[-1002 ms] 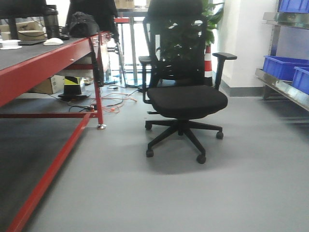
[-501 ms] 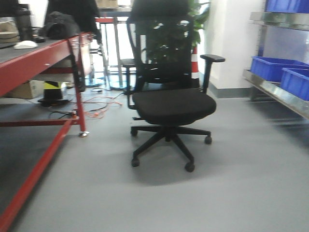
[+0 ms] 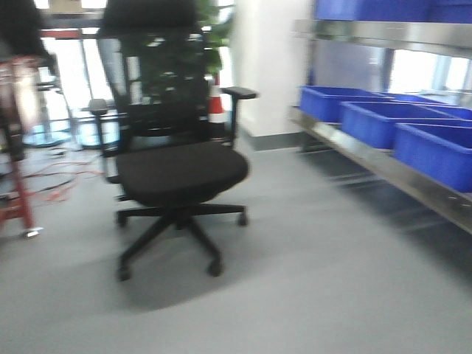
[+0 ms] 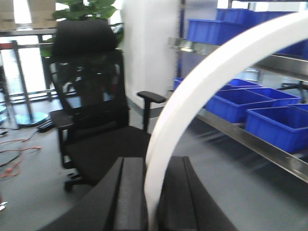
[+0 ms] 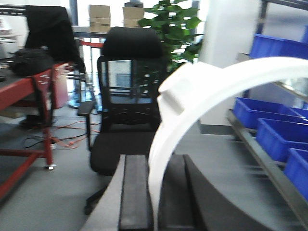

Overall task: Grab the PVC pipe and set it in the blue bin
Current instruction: 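Drive the base toward the shelf of blue bins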

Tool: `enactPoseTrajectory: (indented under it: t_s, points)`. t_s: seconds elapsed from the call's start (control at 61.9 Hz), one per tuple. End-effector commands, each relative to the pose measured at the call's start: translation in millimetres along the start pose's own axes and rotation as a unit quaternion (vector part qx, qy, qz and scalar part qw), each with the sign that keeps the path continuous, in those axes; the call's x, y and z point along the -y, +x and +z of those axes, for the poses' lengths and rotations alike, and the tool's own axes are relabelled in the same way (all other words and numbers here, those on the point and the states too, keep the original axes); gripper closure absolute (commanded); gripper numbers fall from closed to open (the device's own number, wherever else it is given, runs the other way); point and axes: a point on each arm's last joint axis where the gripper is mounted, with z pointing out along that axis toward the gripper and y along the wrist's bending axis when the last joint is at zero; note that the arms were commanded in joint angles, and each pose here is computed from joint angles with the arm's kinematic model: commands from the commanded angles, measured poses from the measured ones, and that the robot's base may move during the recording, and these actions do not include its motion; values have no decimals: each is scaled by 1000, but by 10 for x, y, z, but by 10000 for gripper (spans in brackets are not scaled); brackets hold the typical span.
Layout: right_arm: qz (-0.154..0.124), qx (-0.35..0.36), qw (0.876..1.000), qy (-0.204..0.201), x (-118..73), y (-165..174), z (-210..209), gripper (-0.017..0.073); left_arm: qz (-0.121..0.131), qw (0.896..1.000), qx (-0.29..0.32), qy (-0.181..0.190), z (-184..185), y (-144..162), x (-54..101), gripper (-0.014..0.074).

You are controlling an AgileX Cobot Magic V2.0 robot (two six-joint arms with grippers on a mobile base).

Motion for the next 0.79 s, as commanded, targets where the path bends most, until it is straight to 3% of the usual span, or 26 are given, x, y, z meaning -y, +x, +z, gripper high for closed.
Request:
enactPoseTrajectory:
  t_s: [0.0, 0.776]
  points:
    - [-8, 14, 1000, 0, 0, -22, -11, 713, -4, 1000, 17, 3, -13, -32, 7, 705]
    - [-8, 14, 1000, 0, 0, -22, -11, 713, -4, 1000, 17, 3, -13, -32, 7, 705]
